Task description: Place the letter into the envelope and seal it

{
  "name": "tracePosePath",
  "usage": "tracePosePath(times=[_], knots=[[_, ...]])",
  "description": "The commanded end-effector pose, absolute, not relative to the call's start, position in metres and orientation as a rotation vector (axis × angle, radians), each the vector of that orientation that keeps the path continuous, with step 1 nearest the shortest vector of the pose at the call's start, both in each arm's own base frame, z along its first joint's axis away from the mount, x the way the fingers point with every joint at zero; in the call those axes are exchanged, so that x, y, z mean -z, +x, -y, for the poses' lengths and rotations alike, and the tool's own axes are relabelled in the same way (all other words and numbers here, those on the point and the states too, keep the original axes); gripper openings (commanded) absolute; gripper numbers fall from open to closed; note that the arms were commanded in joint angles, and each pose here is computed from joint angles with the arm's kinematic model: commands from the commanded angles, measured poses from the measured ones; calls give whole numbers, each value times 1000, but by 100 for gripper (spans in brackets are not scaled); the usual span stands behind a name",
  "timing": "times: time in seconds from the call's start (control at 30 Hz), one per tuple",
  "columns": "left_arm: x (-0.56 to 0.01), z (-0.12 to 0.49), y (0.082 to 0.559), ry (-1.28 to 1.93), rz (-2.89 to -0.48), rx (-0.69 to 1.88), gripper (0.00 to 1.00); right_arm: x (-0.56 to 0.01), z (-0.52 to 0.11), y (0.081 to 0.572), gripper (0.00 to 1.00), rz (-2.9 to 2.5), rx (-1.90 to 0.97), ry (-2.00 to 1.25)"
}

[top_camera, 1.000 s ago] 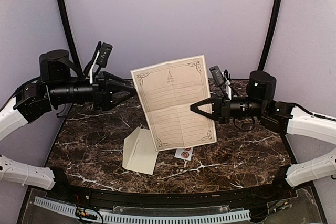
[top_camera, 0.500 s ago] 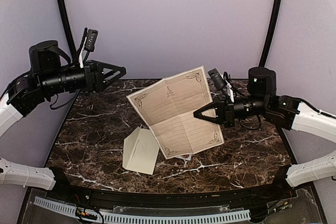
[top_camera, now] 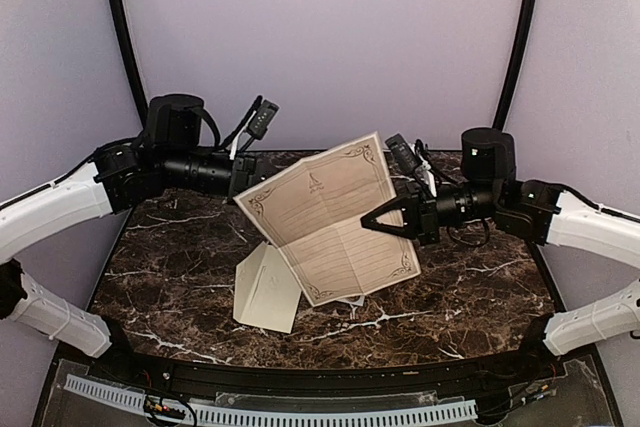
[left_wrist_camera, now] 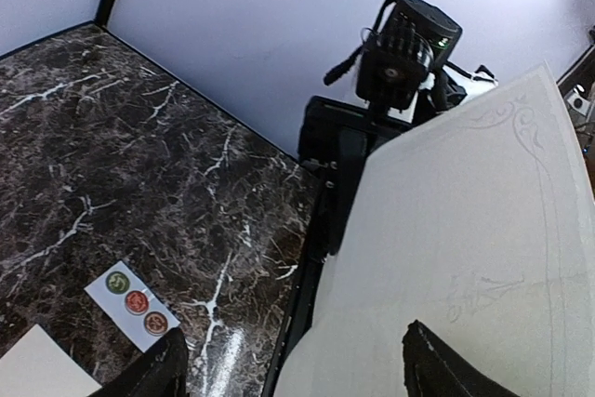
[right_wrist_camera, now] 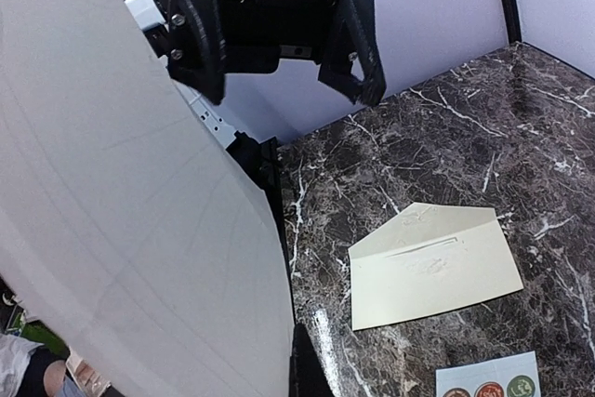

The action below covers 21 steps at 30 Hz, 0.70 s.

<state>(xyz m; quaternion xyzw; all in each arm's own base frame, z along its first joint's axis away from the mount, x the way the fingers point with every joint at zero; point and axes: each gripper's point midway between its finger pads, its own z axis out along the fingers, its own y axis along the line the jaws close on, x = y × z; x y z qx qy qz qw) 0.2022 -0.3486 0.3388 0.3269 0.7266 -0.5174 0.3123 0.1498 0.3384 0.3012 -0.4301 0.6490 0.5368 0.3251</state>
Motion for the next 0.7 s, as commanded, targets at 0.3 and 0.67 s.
tracePosePath(times=[0.3,0.67], knots=[[-299,372,149,1127,-1945,1591,81,-319,-357,154,0,-1595,-1443,-1169],[-275,370,151,1172,-2014,1510,72,-317,-360,154,0,-1608,-1458,-1192]])
